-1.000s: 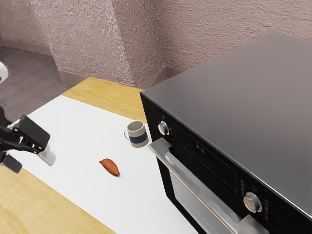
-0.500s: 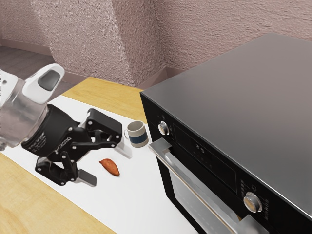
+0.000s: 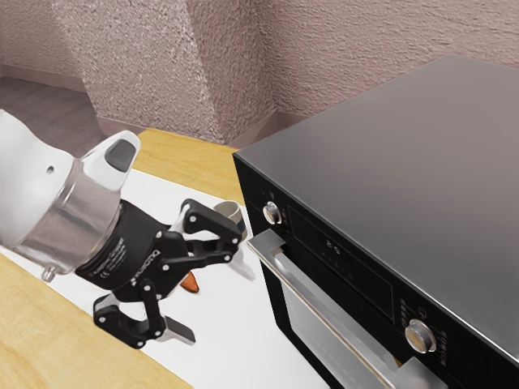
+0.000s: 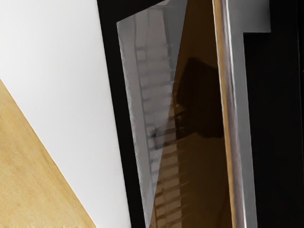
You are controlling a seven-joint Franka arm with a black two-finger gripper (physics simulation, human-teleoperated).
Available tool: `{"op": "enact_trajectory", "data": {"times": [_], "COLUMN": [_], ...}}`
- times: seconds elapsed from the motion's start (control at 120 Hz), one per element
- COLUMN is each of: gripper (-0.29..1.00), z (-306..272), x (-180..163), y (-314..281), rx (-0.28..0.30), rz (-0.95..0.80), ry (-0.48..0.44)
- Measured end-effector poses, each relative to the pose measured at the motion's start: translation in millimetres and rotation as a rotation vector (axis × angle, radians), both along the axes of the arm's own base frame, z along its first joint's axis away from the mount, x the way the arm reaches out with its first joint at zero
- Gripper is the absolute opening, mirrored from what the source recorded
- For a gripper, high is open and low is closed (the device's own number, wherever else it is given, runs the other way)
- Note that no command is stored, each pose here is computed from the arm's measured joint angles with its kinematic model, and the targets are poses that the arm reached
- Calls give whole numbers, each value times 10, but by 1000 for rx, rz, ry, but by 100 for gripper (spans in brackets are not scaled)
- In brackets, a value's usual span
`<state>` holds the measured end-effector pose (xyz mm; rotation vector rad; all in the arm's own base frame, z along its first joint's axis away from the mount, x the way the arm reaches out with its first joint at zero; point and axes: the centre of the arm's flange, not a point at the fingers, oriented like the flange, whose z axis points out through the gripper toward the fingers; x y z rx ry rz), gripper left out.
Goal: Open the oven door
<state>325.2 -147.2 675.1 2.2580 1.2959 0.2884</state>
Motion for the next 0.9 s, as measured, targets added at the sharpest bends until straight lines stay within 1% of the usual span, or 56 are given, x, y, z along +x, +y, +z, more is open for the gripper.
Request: {"op": "enact_trajectory", "data": {"times": [0.217, 0.467, 0.65, 0.767, 0.9], "gripper": [70, 70, 70, 70, 70], "z": [-80, -198, -306, -546, -662], "x": [111, 298, 422, 462, 485], "y": [-108, -155, -185, -138, -81], "rx": [-33, -57, -59, -49, -61], "rz": [78, 146, 170, 190, 208], "ry": [21, 35, 47, 75, 87]}}
